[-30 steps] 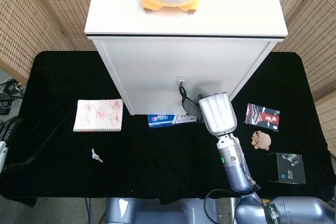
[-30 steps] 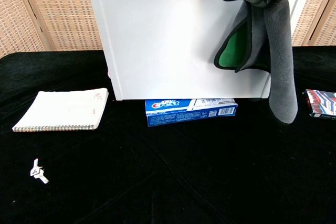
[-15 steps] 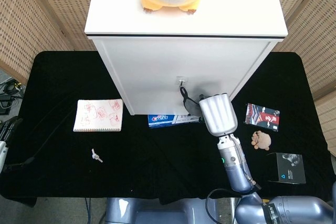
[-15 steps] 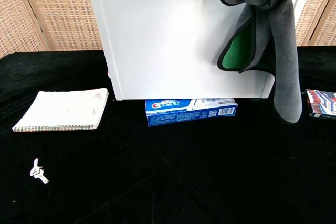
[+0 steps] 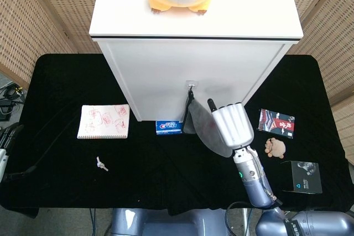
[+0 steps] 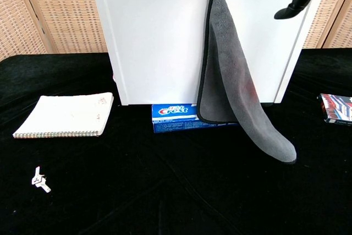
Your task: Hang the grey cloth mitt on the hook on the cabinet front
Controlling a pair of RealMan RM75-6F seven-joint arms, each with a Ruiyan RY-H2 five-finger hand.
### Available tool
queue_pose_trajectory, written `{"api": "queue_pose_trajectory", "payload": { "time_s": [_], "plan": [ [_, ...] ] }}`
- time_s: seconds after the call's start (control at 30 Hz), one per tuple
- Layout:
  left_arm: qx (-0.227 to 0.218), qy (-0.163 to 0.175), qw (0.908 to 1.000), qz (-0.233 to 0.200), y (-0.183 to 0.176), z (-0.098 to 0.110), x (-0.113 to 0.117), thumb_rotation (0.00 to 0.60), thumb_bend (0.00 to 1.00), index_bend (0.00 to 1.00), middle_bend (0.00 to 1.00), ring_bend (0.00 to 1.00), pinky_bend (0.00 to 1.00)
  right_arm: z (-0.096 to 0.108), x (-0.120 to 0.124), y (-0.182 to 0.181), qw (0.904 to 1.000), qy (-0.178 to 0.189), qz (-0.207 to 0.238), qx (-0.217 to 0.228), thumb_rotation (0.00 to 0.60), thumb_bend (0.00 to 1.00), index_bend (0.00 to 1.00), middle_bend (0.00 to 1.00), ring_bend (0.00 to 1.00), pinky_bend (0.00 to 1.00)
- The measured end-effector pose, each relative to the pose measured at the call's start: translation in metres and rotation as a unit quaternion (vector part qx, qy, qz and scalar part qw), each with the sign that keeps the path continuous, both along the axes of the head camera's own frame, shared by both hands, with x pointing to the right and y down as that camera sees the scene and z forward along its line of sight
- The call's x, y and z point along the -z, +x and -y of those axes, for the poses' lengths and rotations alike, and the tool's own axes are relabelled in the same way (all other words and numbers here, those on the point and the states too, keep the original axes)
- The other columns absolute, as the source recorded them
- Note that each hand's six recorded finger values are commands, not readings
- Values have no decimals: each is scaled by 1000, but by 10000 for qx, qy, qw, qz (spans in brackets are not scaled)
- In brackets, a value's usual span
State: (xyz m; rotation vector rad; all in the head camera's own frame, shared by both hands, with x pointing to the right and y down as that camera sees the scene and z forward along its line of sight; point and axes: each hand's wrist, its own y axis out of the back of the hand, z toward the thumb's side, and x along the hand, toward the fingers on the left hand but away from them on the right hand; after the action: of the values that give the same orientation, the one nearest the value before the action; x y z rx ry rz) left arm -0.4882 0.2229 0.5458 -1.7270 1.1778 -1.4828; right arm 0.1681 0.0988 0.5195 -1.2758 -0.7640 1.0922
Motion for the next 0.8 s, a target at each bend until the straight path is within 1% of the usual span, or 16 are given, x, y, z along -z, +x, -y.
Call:
{"api": "queue_pose_trajectory", "payload": {
  "time_s": [0.2, 0.33, 0.4, 0.47, 0.53, 0.57, 0.6, 0.63, 0.7, 0.73, 0.77, 0.8],
  "plan": [
    [6, 10, 10000, -11, 0, 0, 1, 600, 0, 0, 0, 0, 0, -10, 5, 18, 9994, 102, 193, 275, 600, 0, 491, 1000, 1000, 1000],
    [18, 36, 10000, -29, 0, 0, 3, 600, 0, 0, 0, 0, 0, -16, 5, 34, 9974, 223, 328, 607, 600, 0, 523, 994, 997, 1000],
    [11, 43, 10000, -39, 0, 0, 3, 600, 0, 0, 0, 0, 0, -19, 3, 47, 9951, 298, 402, 848, 600, 0, 513, 964, 972, 1000],
    [3, 55, 10000, -46, 1, 0, 4, 600, 0, 0, 0, 0, 0, -20, -1, 62, 9929, 347, 429, 1050, 600, 0, 476, 911, 931, 993],
    [4, 65, 10000, -51, 1, -1, 5, 600, 0, 0, 0, 0, 0, -22, -7, 86, 9910, 381, 364, 1231, 600, 0, 416, 805, 839, 915],
    [5, 70, 10000, -52, 1, -1, 5, 600, 0, 0, 0, 0, 0, -23, -11, 103, 9905, 380, 274, 1295, 600, 0, 378, 718, 756, 820],
    [8, 88, 9999, -55, 1, -1, 6, 600, 0, 0, 0, 0, 0, -25, -13, 116, 9906, 361, 197, 1308, 600, 0, 335, 616, 643, 707],
    [10, 105, 9999, -58, 1, -1, 7, 600, 0, 0, 0, 0, 0, -28, -16, 130, 9912, 321, 128, 1280, 600, 0, 302, 541, 556, 633],
    [11, 140, 9999, -63, 1, -1, 9, 600, 0, 0, 0, 0, 0, -39, -19, 162, 9939, 159, 28, 1092, 600, 0, 182, 282, 257, 418],
    [10, 154, 9999, -67, 1, -1, 10, 600, 0, 0, 0, 0, 0, -44, -20, 173, 9951, 83, 6, 982, 600, 0, 140, 197, 167, 352],
    [9, 170, 9998, -71, 2, -1, 11, 600, 0, 0, 0, 0, 0, -49, -21, 183, 9966, -12, -4, 826, 600, 0, 83, 91, 69, 261],
    [8, 192, 9998, -76, 2, -2, 13, 600, 0, 0, 0, 0, 0, -53, -21, 189, 9975, -88, 7, 698, 600, 0, 39, 28, 14, 192]
  ]
}}
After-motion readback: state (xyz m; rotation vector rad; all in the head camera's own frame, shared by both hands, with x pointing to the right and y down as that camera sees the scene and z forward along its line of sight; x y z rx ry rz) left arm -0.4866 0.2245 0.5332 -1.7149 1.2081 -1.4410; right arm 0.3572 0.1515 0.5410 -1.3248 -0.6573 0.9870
